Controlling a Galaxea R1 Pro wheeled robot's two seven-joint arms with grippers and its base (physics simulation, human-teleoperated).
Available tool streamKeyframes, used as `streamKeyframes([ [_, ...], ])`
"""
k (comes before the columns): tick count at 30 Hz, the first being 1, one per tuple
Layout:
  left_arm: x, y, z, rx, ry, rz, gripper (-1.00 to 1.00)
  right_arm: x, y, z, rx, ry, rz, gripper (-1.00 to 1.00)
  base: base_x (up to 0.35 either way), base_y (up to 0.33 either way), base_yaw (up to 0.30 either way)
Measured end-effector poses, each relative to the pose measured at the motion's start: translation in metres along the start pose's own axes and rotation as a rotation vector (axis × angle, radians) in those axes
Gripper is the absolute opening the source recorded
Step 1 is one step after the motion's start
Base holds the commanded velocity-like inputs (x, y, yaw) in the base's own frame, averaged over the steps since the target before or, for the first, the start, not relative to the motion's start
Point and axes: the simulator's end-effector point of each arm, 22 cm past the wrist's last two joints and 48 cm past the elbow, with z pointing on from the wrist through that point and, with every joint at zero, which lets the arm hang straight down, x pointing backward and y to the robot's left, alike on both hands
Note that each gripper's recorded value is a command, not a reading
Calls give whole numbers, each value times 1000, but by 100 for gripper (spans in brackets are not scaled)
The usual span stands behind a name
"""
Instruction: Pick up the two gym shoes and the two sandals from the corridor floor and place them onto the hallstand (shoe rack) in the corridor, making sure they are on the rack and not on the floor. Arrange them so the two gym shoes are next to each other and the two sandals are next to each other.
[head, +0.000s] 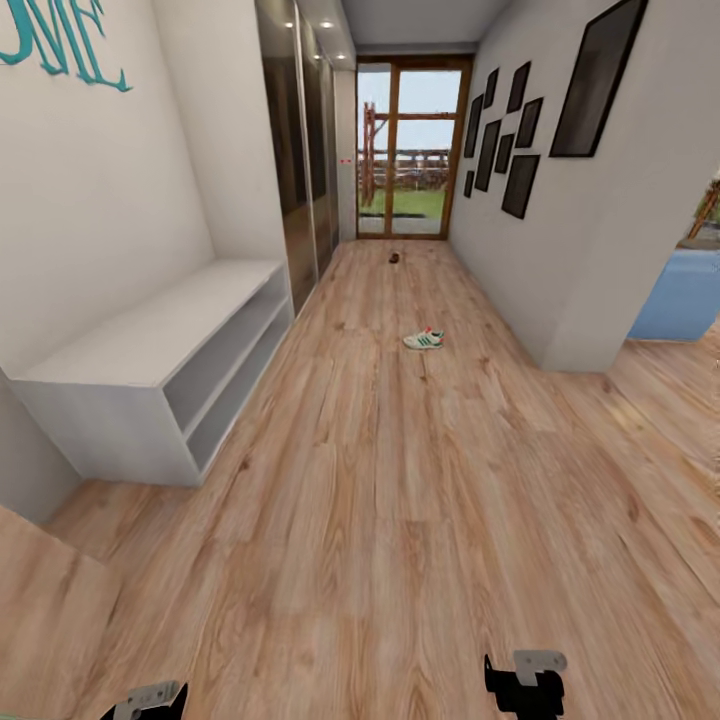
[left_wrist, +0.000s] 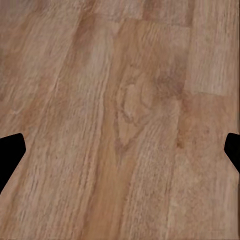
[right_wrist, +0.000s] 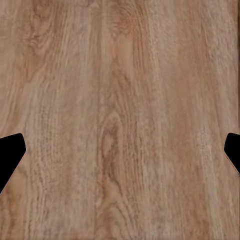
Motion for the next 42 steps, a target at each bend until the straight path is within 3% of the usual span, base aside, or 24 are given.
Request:
streamKeyframes([
  [14,0,-1,0,0,1,-1,100,0,0,0,0,-1,0,100,338,0,-246],
  [33,0,1,0,-3,1,-2,100,0,0,0,-1,0,-1,100,332,0,-21],
  [42,1,1,0,-4,1,-2,100,0,0,0,0,1,-1,100,97,0,0],
])
